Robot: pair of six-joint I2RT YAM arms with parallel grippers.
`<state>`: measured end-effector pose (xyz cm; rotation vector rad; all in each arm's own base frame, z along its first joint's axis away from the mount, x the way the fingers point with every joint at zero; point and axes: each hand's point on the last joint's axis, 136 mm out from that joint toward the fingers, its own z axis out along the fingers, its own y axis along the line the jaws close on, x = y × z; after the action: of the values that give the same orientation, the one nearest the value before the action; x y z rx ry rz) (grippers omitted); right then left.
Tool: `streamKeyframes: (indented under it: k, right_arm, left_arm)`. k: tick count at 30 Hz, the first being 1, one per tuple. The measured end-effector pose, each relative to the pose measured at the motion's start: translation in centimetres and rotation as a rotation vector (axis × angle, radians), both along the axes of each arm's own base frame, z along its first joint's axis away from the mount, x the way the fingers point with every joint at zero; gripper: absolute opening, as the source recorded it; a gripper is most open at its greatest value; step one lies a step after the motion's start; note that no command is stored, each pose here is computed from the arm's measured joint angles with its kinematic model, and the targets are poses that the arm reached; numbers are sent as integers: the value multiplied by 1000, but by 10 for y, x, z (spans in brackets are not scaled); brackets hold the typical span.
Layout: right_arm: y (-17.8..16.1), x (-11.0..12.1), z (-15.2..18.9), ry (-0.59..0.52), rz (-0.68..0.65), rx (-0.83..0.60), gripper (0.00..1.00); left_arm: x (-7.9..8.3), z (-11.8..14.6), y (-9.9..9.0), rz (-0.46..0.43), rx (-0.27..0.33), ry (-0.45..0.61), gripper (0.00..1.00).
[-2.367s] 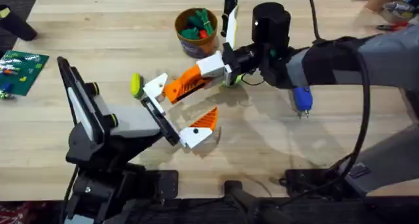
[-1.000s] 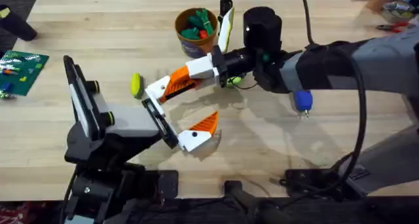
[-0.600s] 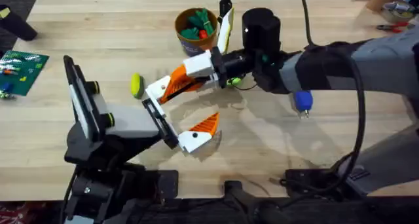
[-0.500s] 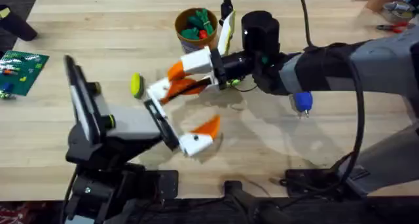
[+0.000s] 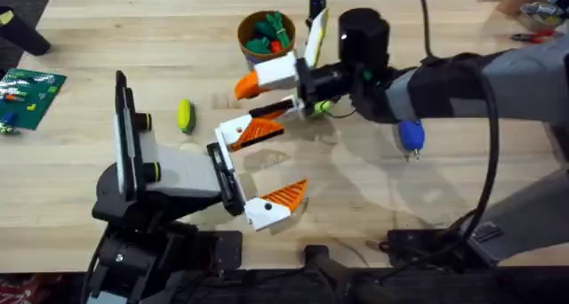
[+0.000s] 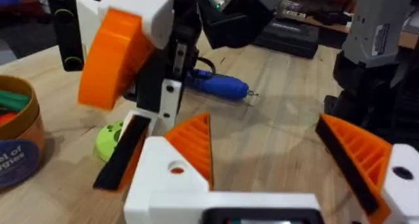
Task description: Pick up the gripper from the table and insert it into the empty holder that is missing its gripper. Then pick up a screw, insert it into the mounting hole, and use the screwdriver to tighten it. Finally, clean up the table by picking up the vegetable and placing it into the bucket.
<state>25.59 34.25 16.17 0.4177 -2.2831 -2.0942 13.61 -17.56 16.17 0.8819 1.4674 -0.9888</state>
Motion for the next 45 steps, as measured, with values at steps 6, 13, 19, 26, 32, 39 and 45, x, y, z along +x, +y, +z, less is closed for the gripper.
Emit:
streamKeyframes:
  k: [6,13,19,26,32,39,45]
  right_arm:
    - [-18,-1,6,17,60,30,994]
    - [-24,-18,8,35,147,51,996]
    - [-49,-34,5,64,112,42,995]
    - [-61,-37,10,23,64,51,994]
    - [-43,-47,7,14,74,34,993]
    - [-35,-45,3,-2,38,18,485]
    - [-35,-40,3,-3,13,12,15]
  left_arm:
    - [-1,0,0,-3,0,0,988]
    - [-1,0,0,-6,0,1,988]
    - [-1,0,0,-6,0,2,987]
    - [-1,0,0,-6,0,2,988]
    - [-1,0,0,-6,0,2,986]
    - [-1,0,0,-6,0,2,988]
    - [-1,0,0,-6,0,3,988]
